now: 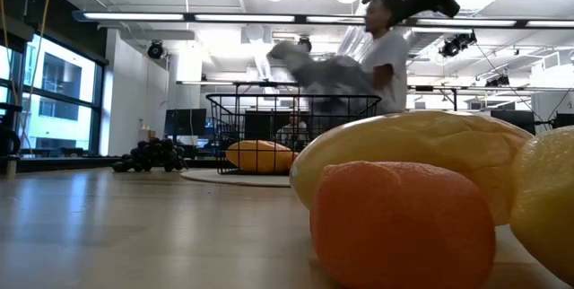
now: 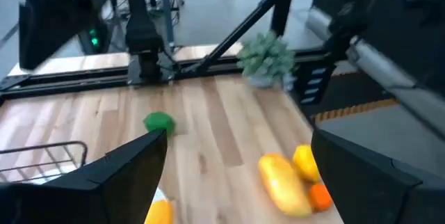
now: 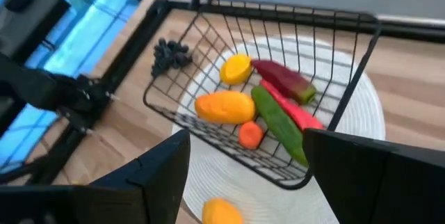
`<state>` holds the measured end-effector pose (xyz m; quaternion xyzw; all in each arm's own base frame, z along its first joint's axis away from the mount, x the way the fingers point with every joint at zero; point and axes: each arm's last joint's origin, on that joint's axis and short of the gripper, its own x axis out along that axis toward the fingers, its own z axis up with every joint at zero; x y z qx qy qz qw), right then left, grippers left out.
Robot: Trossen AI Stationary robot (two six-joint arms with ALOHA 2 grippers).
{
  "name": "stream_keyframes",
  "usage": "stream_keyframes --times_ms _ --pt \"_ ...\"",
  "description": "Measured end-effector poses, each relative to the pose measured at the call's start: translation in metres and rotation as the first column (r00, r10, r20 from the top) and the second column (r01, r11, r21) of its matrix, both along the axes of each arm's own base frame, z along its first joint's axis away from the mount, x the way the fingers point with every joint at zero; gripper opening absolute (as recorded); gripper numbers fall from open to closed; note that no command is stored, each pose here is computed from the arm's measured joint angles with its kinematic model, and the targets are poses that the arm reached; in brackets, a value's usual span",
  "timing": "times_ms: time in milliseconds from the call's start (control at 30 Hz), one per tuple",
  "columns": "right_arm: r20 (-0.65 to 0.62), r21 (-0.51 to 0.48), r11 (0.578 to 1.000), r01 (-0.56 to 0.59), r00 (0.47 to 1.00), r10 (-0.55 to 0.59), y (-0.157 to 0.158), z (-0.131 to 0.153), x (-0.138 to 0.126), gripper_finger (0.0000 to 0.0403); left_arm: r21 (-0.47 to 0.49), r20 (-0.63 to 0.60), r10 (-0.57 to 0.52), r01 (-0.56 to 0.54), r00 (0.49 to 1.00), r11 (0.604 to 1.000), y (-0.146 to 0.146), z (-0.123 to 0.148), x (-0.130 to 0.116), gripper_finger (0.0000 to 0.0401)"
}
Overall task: Build produce basket
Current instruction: Put the top yellow lemon into the black wire basket
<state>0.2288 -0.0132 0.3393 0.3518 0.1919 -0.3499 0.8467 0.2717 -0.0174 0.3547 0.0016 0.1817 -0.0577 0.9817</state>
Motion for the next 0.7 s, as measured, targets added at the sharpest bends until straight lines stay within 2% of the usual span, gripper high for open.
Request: stream_keyframes --times_ms 233,433,700 --pt "0.047 -0.036 0.999 0.013 0.999 -0.011 -0.001 0.012 -0.015 0.0259 0.076 -0.112 0.083 -0.075 0.990 0.994 0.017 -0.034 0.032 0.0346" --pt "0.036 -0.037 0.999 0.033 0.999 -0.032 -0.007 0.012 -0.016 0.0259 0.077 -0.149 0.127 -0.117 0.981 0.990 0.033 -0.063 0.060 0.0346" --pt "-0.027 -0.026 0.998 0.060 0.998 -0.061 -0.015 0.005 -0.017 0.0259 0.085 -0.255 0.161 -0.144 0.954 0.986 0.048 -0.105 0.083 0.0346"
